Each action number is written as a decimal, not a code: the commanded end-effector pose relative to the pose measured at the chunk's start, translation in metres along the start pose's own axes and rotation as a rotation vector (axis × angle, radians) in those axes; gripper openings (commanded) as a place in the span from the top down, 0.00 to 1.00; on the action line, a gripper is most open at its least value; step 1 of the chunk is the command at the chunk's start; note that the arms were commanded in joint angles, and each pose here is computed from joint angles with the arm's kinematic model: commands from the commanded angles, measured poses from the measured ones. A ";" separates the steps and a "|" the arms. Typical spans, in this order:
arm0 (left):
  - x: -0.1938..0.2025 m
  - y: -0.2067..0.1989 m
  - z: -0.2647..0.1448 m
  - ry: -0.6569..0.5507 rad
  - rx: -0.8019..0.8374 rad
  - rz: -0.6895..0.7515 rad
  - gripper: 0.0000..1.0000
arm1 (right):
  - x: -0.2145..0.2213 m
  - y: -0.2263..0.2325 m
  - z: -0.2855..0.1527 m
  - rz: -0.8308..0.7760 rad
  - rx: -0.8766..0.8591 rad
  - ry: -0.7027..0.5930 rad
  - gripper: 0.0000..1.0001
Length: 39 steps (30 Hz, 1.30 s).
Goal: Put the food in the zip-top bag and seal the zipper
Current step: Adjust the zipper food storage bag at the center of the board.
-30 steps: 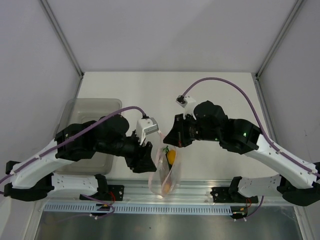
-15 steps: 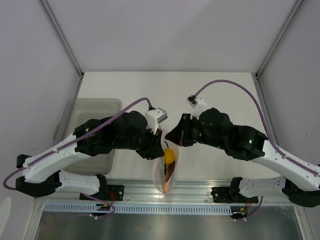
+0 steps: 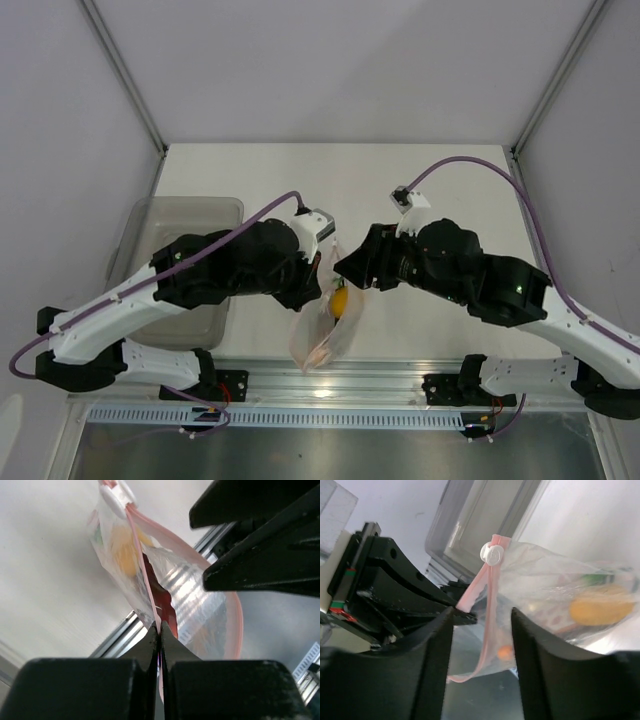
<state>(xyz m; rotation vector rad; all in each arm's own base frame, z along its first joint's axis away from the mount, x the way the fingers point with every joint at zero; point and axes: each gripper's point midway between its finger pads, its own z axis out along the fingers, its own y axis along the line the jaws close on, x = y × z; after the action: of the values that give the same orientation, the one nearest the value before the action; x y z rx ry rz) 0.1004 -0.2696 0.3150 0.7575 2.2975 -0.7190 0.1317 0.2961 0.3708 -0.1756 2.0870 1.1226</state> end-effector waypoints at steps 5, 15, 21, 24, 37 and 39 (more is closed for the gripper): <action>-0.022 -0.023 -0.050 -0.122 0.245 0.236 0.99 | -0.031 -0.012 -0.043 -0.283 -0.024 -0.108 0.35; 0.009 -0.050 -0.119 -0.112 0.542 0.396 0.99 | -0.008 0.004 -0.047 -0.652 -0.313 -0.006 0.44; 0.021 -0.063 -0.153 -0.113 0.681 0.420 0.99 | 0.039 0.048 -0.074 -0.774 -0.777 0.101 0.31; 0.026 -0.065 -0.155 -0.094 0.702 0.401 1.00 | 0.049 0.058 -0.070 -0.780 -0.888 0.119 0.31; 0.027 -0.070 -0.148 -0.071 0.724 0.380 0.99 | 0.060 0.094 -0.082 -0.751 -1.165 0.177 0.37; 0.027 -0.071 -0.148 -0.071 0.727 0.381 0.99 | 0.063 0.094 -0.079 -0.745 -1.163 0.182 0.39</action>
<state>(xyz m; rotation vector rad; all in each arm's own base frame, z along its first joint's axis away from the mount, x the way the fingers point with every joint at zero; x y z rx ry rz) -0.0158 -0.2084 0.4032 1.4185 1.7871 -1.3216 0.0140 0.3071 0.4056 -1.4604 1.1409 1.6208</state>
